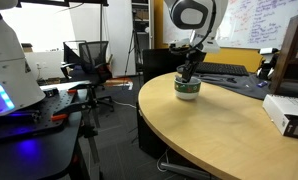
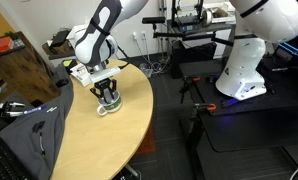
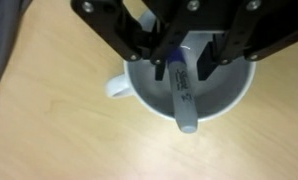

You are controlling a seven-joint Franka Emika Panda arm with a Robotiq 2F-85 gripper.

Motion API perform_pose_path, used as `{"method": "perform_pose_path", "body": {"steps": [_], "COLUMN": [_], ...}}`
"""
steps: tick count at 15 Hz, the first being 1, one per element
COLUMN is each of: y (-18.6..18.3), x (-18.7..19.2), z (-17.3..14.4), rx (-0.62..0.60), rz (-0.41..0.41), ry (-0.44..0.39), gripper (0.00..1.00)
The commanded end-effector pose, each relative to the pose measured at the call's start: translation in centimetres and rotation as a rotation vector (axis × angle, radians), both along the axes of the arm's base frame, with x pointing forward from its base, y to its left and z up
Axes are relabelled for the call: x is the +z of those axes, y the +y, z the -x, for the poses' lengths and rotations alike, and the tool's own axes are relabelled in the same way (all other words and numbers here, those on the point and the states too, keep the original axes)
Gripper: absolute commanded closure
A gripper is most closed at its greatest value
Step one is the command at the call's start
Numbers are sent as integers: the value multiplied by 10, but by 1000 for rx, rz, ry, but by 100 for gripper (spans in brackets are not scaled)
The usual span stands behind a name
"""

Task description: Remove the blue marker from the green and white mug

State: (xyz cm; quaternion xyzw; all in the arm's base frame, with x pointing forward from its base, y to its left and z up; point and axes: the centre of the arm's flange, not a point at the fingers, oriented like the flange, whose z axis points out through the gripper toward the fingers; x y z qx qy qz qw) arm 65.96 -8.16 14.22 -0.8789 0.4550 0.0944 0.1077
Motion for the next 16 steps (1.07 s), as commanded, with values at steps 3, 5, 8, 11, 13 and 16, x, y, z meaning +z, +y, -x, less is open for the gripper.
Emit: {"method": "perform_pose_path", "body": {"steps": [3,5,8,11,13,16], "y": [-3,0,4,1,1,2], "x": [-13,-15,-6,20,53,111], "z": [0,-1,-4,-2,6,16], "rx": [-7,-8,-15,3,23,53], "rz": [-73,-97,-89,-80,-60,-37], "ry": [53,52,54,74,71,-3], "gripper": [58,81,97,94,94,94]}}
